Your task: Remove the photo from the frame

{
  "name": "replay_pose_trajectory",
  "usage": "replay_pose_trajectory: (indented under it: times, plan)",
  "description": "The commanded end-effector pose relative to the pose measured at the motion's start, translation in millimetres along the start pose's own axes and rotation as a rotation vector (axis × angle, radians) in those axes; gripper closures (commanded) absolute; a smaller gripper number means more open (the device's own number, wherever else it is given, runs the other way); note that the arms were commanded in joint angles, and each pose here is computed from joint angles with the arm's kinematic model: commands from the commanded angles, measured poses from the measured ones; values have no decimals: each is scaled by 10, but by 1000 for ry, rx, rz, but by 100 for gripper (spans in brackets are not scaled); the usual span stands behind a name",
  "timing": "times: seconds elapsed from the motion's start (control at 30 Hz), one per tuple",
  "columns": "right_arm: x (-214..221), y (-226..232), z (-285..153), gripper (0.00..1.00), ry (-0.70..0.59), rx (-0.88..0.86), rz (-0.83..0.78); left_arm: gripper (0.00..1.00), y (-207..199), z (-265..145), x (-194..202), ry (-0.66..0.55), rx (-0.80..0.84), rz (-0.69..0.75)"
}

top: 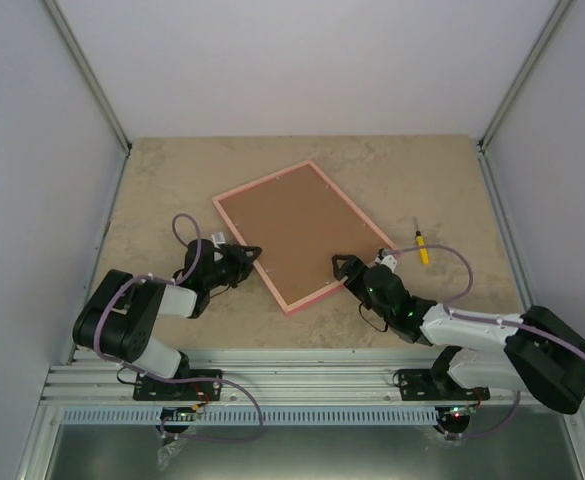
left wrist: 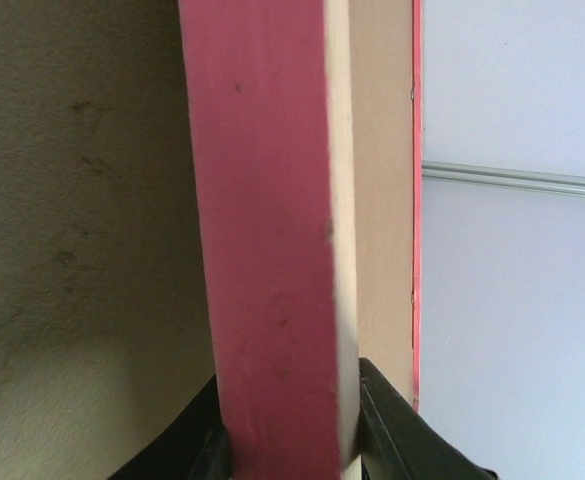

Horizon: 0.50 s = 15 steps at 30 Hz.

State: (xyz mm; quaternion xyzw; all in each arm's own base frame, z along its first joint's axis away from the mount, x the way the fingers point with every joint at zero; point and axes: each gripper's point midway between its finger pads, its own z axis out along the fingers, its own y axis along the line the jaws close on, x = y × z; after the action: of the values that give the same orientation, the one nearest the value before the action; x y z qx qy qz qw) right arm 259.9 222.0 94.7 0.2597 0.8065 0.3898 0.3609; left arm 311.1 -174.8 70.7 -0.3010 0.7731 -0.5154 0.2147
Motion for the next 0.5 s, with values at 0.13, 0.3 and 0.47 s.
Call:
replay_pose_trajectory:
  times: [0.13, 0.3, 0.47]
  plan:
    - [-271, 66, -19, 2, 70, 94, -276, 76, -10, 14, -35, 17, 9, 63]
    - [-355, -105, -10, 2, 156, 141, -413, 77, 5, 57, -52, 31, -31, 91]
    - [-577, -126, -41, 2, 134, 146, -508, 77, 23, 86, -46, 54, -56, 109]
